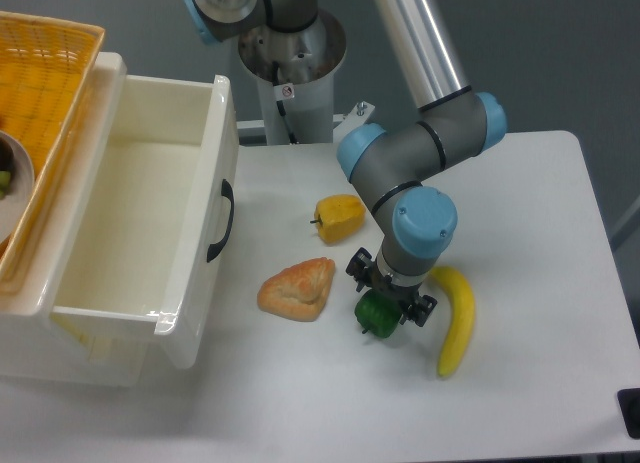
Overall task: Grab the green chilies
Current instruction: 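Close the gripper on the green bell pepper, then lift the green bell pepper up off the table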
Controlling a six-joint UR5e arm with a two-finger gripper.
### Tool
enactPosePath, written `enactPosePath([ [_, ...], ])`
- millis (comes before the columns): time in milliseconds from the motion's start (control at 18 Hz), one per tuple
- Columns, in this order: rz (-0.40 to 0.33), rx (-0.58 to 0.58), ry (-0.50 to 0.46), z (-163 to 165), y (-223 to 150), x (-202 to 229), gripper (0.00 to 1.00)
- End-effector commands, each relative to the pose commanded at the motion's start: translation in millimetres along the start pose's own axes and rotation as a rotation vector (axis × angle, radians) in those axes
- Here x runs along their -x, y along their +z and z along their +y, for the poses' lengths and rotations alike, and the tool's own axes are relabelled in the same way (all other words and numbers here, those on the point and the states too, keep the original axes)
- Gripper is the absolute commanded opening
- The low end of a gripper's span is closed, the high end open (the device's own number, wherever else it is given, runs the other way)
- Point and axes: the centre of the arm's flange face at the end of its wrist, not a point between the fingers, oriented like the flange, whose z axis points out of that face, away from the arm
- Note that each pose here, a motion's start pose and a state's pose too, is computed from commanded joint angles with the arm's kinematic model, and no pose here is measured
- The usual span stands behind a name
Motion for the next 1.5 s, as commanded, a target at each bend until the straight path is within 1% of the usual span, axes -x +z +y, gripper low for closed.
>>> enactPosePath([
  [167, -0.009, -0.002, 0.001, -1.2, -4.9, 2.0, 0.58],
  [278, -0.015, -0.005, 0.0, -1.0, -9.6, 3.0, 0.55],
  [444, -0.026, -0.003, 0.0, 0.7, -17.3, 4.1, 0.54],
  [611, -0.042, -0.009, 0.0, 3.3, -34.2, 2.4, 0.54],
  [667, -0.048, -0.011, -0.002, 5.5, -46.6, 1.9, 0.54],
  [944, 0.025, 0.022, -0.018, 14.2, -84.3, -3.3, 0.54],
  [1222, 0.052, 0.044, -0.019, 23.4, -107.6, -18.1, 0.54],
  [1389, 0.051, 0.048, 0.009, 25.0, -125.0, -34.5, 0.54],
  [1500, 0.082, 0.062, 0.038, 29.7, -129.6, -41.4, 0.54],
])
